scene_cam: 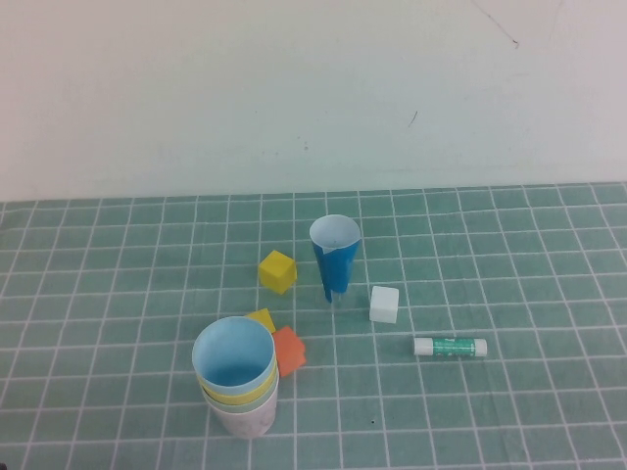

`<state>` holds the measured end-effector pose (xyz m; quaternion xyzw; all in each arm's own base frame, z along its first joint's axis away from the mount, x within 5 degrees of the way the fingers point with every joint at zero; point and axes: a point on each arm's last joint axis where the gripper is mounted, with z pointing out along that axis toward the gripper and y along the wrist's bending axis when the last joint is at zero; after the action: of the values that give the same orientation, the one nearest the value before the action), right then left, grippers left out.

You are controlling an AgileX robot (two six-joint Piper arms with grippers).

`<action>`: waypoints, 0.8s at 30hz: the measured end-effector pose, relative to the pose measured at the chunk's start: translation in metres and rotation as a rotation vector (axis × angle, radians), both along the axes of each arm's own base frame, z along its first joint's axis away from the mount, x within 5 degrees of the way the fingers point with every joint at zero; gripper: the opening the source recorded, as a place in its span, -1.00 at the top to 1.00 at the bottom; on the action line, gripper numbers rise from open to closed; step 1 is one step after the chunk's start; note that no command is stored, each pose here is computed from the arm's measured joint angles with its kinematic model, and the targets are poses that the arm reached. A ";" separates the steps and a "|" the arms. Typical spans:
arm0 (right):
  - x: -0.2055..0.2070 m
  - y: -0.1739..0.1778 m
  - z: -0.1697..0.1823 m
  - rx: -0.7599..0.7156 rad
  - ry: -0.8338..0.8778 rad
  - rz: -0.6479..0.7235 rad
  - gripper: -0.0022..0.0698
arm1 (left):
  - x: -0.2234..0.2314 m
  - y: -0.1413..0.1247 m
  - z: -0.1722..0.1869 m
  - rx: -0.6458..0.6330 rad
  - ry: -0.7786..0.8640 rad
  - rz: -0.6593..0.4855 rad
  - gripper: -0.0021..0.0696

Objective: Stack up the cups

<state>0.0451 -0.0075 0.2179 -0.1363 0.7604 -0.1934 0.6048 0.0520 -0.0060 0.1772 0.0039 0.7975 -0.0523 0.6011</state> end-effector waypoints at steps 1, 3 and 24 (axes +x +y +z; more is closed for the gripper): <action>0.001 -0.001 -0.006 0.018 0.014 -0.019 0.94 | 0.000 0.000 0.000 0.000 0.000 0.000 0.95; 0.004 -0.003 -0.024 0.068 0.052 -0.059 0.94 | 0.000 0.000 0.000 0.000 0.000 0.000 0.95; 0.005 -0.003 -0.048 0.207 0.107 -0.108 0.94 | 0.000 0.000 0.000 -0.002 0.000 0.000 0.95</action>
<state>0.0501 -0.0109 0.1698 -0.0422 0.8137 -0.1387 0.5629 0.0520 -0.0061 0.1772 0.0033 0.7975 -0.0532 0.6010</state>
